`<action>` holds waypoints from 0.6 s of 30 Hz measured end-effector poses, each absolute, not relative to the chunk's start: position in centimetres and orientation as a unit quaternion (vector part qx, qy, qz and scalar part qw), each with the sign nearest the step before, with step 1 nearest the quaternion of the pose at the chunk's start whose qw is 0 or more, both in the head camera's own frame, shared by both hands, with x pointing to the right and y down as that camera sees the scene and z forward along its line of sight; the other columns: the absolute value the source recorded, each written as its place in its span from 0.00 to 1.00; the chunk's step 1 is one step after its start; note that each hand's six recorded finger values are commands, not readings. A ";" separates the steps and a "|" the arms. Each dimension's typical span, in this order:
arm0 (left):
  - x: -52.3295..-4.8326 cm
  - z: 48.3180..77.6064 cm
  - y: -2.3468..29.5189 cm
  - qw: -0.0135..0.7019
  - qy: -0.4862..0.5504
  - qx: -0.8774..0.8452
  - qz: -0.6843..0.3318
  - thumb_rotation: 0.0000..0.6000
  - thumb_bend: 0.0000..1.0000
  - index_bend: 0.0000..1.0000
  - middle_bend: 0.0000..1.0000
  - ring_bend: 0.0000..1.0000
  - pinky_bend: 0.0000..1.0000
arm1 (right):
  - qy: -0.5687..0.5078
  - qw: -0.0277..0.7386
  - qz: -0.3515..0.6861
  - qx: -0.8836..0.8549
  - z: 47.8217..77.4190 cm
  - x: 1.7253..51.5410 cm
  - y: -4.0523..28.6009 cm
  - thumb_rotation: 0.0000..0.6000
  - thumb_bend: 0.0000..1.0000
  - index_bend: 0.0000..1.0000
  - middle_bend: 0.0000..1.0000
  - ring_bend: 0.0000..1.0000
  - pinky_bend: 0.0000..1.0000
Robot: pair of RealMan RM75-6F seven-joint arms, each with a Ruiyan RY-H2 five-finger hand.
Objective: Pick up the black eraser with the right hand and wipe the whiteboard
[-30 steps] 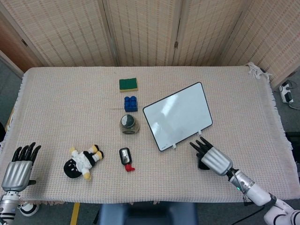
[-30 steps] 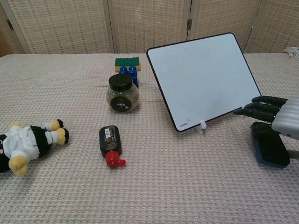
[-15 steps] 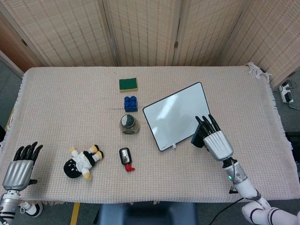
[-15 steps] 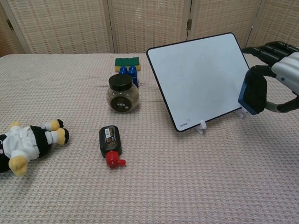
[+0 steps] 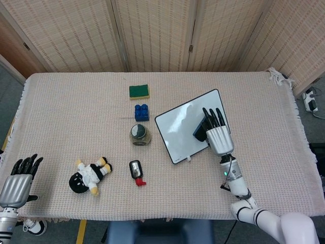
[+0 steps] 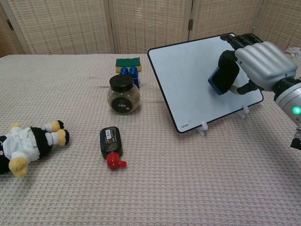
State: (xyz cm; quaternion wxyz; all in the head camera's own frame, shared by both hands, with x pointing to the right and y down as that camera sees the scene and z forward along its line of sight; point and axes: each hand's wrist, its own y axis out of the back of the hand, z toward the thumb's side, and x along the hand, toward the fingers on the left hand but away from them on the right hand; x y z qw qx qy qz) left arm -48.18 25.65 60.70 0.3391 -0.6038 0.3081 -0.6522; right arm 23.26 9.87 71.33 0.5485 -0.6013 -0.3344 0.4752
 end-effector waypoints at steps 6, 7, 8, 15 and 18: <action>-48.4 60.6 25.6 0.338 0.310 -0.603 -0.653 1.00 0.12 0.00 0.00 0.00 0.00 | -0.332 0.547 0.480 -0.601 71.6 22.9 9.9 1.00 0.32 0.27 0.00 0.03 0.00; -48.5 60.6 25.6 0.338 0.311 -0.603 -0.653 1.00 0.12 0.00 0.00 0.00 0.00 | -0.331 0.546 0.481 -0.601 71.7 22.9 9.8 1.00 0.32 0.23 0.00 0.03 0.00; -48.5 60.6 25.6 0.338 0.311 -0.602 -0.653 1.00 0.12 0.00 0.00 0.00 0.00 | -0.330 0.544 0.482 -0.602 71.8 22.8 9.8 1.00 0.32 0.17 0.00 0.02 0.00; -48.5 60.6 25.6 0.339 0.311 -0.600 -0.655 1.00 0.12 0.00 0.00 0.00 0.00 | -0.328 0.541 0.484 -0.604 71.8 22.8 9.8 1.00 0.32 0.06 0.00 0.01 0.00; -48.5 60.5 25.6 0.340 0.312 -0.599 -0.654 1.00 0.12 0.00 0.00 0.00 0.00 | -0.332 0.542 0.481 -0.604 71.4 23.1 9.9 1.00 0.32 0.05 0.00 0.01 0.00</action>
